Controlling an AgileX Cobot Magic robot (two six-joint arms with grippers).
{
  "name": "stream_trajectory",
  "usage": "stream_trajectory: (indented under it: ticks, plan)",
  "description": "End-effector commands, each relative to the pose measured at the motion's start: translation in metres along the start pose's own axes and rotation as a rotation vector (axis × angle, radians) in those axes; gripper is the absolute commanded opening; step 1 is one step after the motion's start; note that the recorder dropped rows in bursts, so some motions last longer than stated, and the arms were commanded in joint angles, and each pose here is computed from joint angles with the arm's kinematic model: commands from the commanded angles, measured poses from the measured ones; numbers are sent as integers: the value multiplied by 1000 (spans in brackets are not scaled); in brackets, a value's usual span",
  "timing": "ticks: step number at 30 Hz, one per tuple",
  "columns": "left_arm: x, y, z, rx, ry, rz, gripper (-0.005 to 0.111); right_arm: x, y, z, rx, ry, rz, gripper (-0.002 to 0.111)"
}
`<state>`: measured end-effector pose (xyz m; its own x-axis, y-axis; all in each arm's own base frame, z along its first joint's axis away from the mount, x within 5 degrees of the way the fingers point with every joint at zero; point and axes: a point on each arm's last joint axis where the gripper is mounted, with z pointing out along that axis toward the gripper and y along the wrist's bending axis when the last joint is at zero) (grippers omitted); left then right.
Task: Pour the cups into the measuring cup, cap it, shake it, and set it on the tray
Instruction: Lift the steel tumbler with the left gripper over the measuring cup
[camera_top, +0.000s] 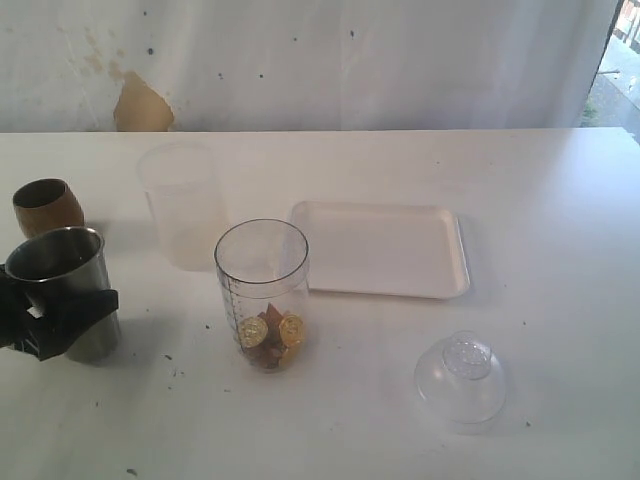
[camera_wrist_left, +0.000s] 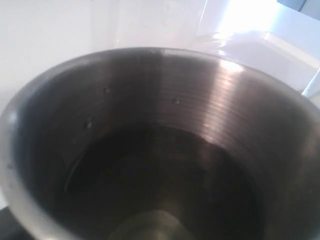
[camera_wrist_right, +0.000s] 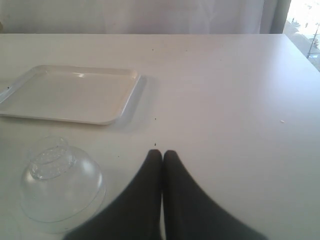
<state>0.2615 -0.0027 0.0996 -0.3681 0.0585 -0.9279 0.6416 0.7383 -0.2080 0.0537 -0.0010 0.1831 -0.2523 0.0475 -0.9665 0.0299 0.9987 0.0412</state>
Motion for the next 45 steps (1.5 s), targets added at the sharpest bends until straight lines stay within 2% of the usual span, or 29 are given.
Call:
stream_trajectory:
  ticks: [1, 10, 17, 20, 26, 34, 38, 41, 45]
  plan:
    - [-25, -10, 1, 14, -93, 75, 0, 1, 0, 0, -1, -3, -4, 0]
    - [-73, -37, 1, 9, -234, 168, 0, 1, 0, 0, -1, -3, -4, 0]
    - [-120, -54, 5, 92, -345, 200, 0, 1, 0, 0, -1, -3, -4, 0]
    - [-143, -72, 28, 145, -320, 260, 0, 1, 0, 0, -1, -3, -4, 0]
    - [-172, -98, 64, 167, -278, 358, 0, 1, 0, 0, -1, -3, -4, 0]
    - [-151, -93, 97, 211, -219, 448, 0, 1, 0, 0, -1, -3, -4, 0]
    - [-143, -96, 105, 207, -212, 581, 0, 1, 0, 0, -1, -3, -4, 0]
    - [-140, -93, 107, 187, -200, 605, 0, 1, 0, 0, -1, -3, -4, 0]
    - [-141, -94, 107, 187, -231, 723, 0, 1, 0, 0, -1, -3, -4, 0]
